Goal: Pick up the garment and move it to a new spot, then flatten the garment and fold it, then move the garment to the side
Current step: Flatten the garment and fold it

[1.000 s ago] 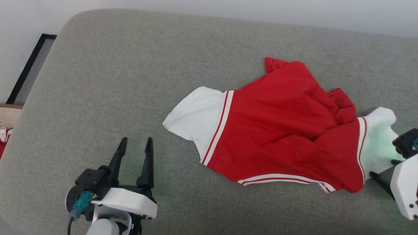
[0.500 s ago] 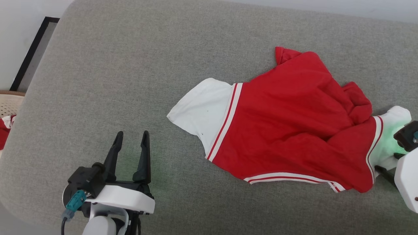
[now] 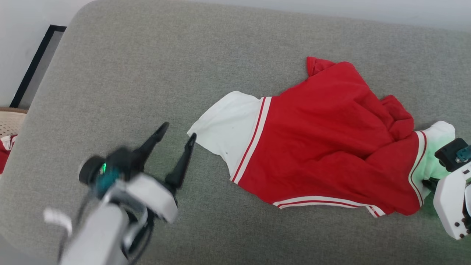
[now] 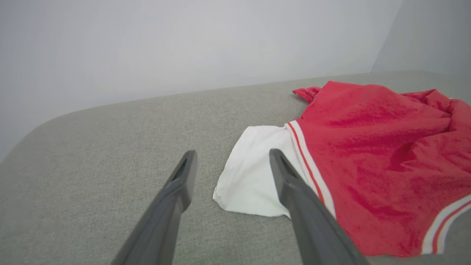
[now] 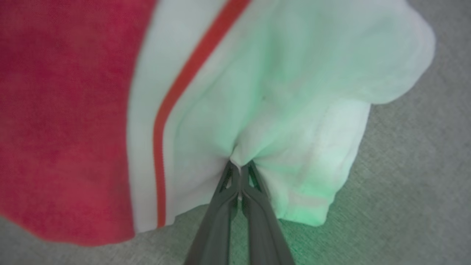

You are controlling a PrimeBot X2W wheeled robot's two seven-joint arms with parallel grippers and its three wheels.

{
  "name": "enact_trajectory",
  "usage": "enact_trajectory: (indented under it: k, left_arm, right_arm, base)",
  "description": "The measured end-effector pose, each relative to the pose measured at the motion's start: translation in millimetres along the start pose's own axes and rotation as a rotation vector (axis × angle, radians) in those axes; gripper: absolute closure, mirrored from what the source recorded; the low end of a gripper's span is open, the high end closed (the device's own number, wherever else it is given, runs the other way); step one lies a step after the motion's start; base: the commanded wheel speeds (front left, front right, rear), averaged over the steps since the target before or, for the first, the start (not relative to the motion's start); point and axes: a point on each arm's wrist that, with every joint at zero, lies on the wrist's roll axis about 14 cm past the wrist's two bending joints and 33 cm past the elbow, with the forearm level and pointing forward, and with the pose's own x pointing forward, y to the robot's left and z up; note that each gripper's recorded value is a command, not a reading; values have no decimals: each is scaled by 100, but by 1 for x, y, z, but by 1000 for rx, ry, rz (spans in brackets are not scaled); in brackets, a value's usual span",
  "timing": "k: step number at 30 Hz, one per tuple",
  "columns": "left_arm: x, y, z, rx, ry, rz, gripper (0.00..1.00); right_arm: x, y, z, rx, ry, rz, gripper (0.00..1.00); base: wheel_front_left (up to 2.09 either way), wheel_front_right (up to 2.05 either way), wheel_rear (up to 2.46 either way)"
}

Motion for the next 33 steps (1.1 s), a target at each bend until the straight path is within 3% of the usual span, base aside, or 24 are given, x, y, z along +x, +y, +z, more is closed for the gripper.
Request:
enact_trajectory:
  k: [1, 5, 7, 10, 14, 24, 30, 31, 32, 33]
  left_arm:
    - [8, 2, -11, -7, 139, -48, 0]
    - [11, -2, -33, -36, 440, -149, 0]
    - [9, -6, -38, -56, 511, -178, 0]
    - [4, -21, -53, -205, 709, -244, 0]
    - [-3, -10, -72, -211, 909, -246, 0]
    - [25, -52, -84, -449, 1008, -332, 0]
    - [31, -61, -97, -431, 1068, -349, 0]
    - [32, -62, -99, -421, 1077, -351, 9]
    - [32, -62, -103, -419, 1088, -348, 46]
    - [32, -60, -105, -418, 1095, -340, 56]
  right_arm:
    - [-1, 1, 1, -5, -4, 1, 100]
    - [-2, 2, 3, -8, -6, 2, 100]
    - [-3, 2, 4, -9, -6, 2, 100]
    - [-2, 3, 4, -2, -2, 10, 100]
    - [1, 2, 3, 4, 4, 15, 100]
    - [6, -4, 4, 14, 5, 18, 100]
    - [8, -5, 3, 22, 4, 23, 100]
    - [9, -5, 4, 23, 3, 23, 100]
    - [9, -6, 4, 26, 2, 21, 100]
    - [9, -6, 3, 29, 1, 21, 100]
  base:
    - [0, 0, 0]
    - [0, 0, 0]
    - [0, 0, 0]
    - [0, 0, 0]
    - [0, 0, 0]
    - [0, 0, 0]
    - [0, 0, 0]
    - [0, 0, 0]
    - [0, 0, 0]
    - [0, 0, 0]
